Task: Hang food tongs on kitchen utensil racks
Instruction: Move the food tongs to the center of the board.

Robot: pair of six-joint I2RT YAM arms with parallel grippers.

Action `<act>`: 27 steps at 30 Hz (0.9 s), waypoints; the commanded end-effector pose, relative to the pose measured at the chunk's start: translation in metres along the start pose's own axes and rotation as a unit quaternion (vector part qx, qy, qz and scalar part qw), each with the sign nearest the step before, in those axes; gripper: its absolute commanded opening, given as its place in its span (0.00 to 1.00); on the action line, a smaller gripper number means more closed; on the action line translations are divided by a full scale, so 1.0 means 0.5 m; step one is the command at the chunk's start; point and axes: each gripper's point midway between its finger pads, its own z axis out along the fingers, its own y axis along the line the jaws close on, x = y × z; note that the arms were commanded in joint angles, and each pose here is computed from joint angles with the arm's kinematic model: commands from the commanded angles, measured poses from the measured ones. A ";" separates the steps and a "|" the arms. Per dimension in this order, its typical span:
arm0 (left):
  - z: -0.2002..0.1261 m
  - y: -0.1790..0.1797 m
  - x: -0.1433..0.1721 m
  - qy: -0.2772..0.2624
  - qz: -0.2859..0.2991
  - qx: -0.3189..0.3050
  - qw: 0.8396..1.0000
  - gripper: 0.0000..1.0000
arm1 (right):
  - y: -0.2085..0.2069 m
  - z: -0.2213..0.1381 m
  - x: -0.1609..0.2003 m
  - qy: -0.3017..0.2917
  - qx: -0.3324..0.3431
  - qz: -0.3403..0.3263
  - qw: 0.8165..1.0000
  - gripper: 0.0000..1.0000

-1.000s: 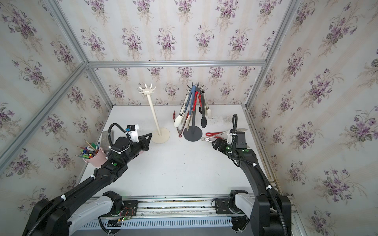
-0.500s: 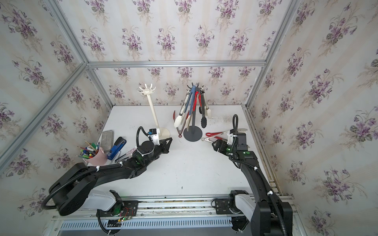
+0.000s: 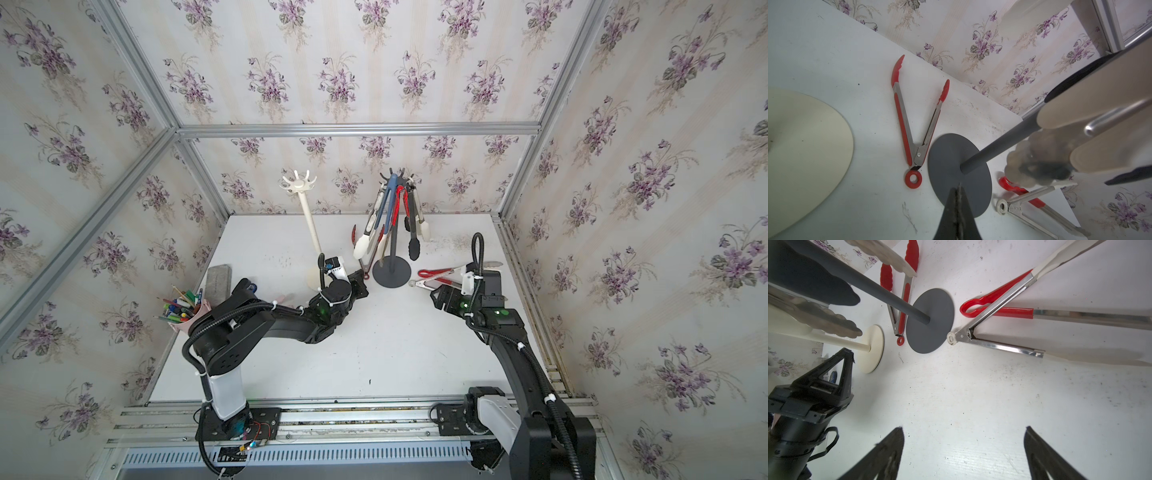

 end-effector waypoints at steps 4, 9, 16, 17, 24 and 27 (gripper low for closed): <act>0.051 0.014 -0.012 -0.025 -0.015 -0.050 0.998 0.02 | 0.010 -0.006 0.006 0.004 -0.013 -0.009 1.000 0.89; 0.088 0.031 0.001 -0.010 -0.010 -0.084 0.996 0.02 | 0.019 -0.011 0.008 0.002 -0.025 -0.010 1.000 0.89; 0.133 0.046 0.002 0.009 -0.006 -0.105 0.994 0.03 | 0.027 -0.019 0.006 -0.006 -0.033 -0.016 0.999 0.89; 0.139 0.047 0.004 0.015 -0.004 -0.107 0.994 0.03 | 0.027 -0.019 0.007 -0.006 -0.034 -0.016 0.999 0.89; 0.172 0.072 0.013 0.032 -0.012 -0.119 0.992 0.03 | 0.031 -0.023 0.004 -0.013 -0.037 -0.020 0.999 0.89; 0.185 0.077 0.020 0.050 -0.006 -0.127 0.991 0.03 | 0.032 -0.025 0.003 -0.016 -0.039 -0.023 0.999 0.89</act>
